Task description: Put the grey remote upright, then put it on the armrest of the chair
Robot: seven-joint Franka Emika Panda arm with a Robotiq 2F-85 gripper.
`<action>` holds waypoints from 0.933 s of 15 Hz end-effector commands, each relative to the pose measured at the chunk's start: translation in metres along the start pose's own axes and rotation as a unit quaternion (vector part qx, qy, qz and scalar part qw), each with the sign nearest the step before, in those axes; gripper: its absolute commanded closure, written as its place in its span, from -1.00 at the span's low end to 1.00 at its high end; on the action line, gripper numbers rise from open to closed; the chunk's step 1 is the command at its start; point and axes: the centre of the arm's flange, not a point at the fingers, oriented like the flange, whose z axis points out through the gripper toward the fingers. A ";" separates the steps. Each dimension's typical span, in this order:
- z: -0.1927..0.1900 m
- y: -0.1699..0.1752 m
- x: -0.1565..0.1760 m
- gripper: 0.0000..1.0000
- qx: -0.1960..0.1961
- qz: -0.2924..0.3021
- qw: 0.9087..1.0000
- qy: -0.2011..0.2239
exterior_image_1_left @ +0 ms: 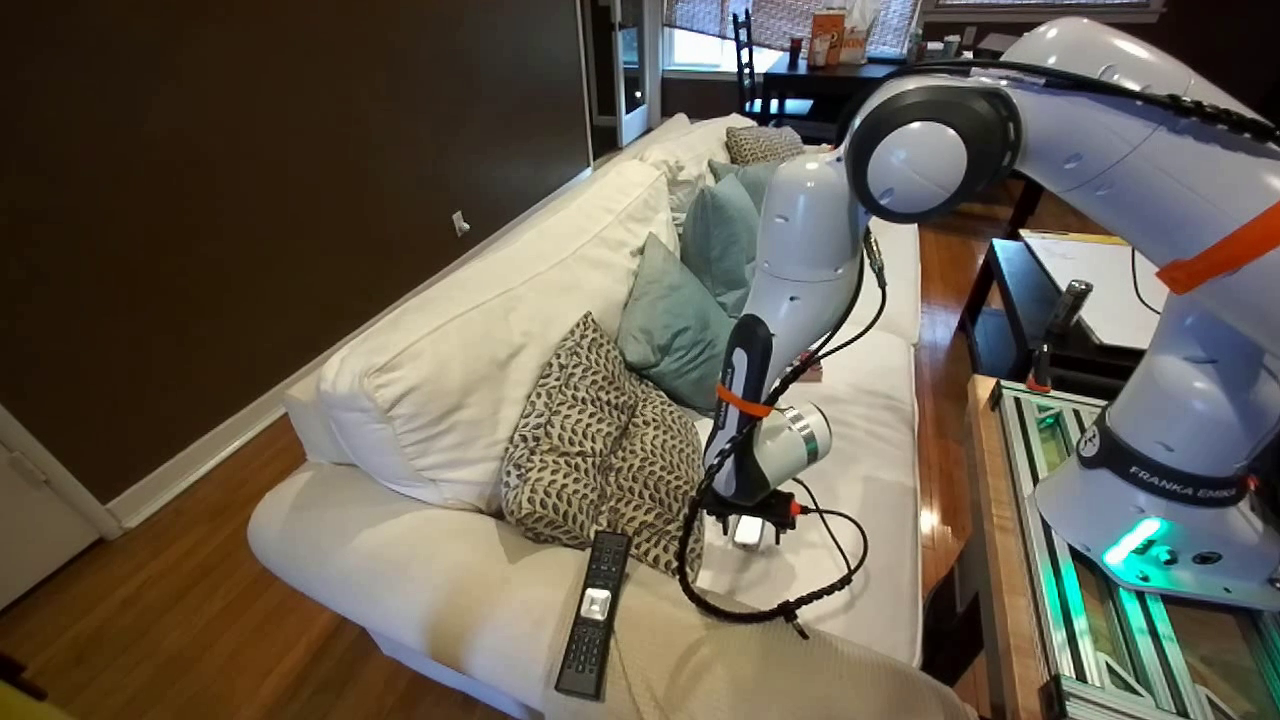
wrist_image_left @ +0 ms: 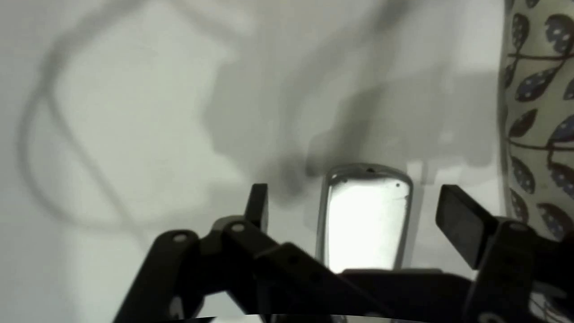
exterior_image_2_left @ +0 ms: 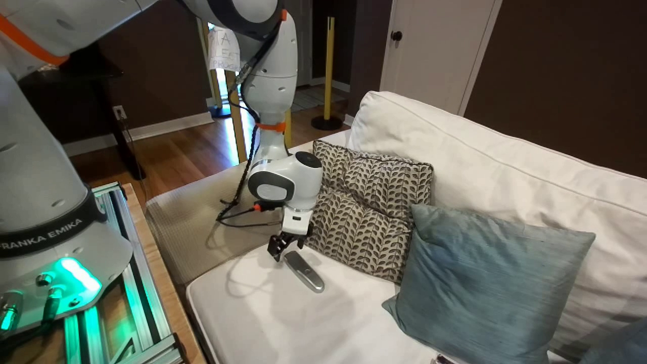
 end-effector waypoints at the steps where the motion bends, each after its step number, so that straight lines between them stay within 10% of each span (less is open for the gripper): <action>1: 0.009 -0.001 0.005 -0.31 0.002 0.016 1.000 0.017; 8: 0.011 -0.005 0.013 0.80 0.000 0.018 1.000 0.023; 9: 0.010 -0.006 0.013 0.79 0.003 0.017 1.000 0.024; 10: 0.008 -0.006 0.012 0.07 0.006 0.015 1.000 0.025; 14: 0.008 -0.010 0.009 -0.11 0.011 0.000 1.000 0.018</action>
